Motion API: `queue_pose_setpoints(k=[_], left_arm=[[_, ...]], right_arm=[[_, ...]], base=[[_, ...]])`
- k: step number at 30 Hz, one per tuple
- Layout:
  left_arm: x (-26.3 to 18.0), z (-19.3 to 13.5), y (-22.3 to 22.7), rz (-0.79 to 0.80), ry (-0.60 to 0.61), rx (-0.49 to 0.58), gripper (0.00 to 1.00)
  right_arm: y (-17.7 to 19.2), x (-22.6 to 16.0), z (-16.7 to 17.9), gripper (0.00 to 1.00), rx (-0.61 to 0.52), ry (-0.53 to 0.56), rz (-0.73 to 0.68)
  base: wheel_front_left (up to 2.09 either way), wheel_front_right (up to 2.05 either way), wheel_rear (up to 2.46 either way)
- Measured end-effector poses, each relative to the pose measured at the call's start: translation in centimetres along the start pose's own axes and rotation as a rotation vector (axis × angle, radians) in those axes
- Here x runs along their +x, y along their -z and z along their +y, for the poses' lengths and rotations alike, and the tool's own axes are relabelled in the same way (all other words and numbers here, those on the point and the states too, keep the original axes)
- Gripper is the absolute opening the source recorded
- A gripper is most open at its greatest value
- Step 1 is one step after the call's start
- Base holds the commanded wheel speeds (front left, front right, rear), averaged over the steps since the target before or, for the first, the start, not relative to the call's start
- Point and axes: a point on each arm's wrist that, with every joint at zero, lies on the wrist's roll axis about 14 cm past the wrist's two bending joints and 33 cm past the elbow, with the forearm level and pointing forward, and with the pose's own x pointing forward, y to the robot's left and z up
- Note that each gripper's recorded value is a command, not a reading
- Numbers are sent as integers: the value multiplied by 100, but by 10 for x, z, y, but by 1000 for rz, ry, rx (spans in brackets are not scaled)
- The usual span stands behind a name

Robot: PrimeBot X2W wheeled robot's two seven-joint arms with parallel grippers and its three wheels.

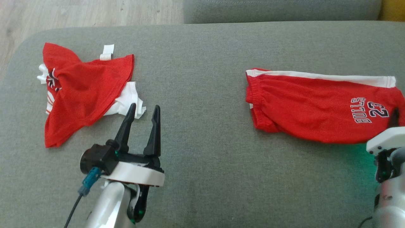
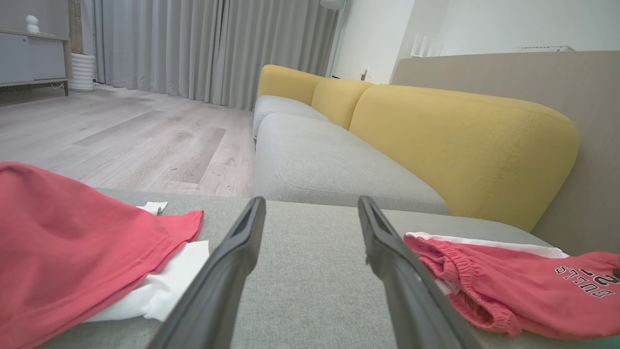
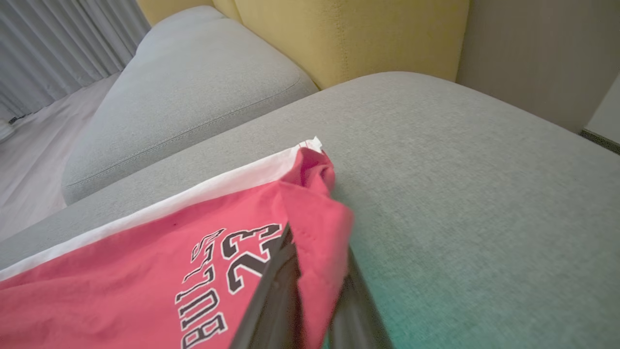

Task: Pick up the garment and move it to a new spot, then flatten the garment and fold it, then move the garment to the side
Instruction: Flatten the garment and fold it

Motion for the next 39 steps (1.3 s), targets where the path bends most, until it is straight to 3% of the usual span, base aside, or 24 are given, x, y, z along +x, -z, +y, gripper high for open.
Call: queue_pose_setpoints(k=[10,24,29,39], left_arm=[[-5,3,0,3,-4,13,100],[-22,6,-7,-14,-28,20,100],[-29,11,-9,-18,-46,22,100],[-38,27,-7,-10,-99,26,100]], right_arm=[[-13,1,18,0,13,-39,-58],[-46,-17,117,0,24,-329,-174],[-37,-29,162,0,0,-461,-153],[16,-48,228,0,-121,-663,-15]], base=[[0,0,0],[0,0,0],[0,0,0],[0,0,0]])
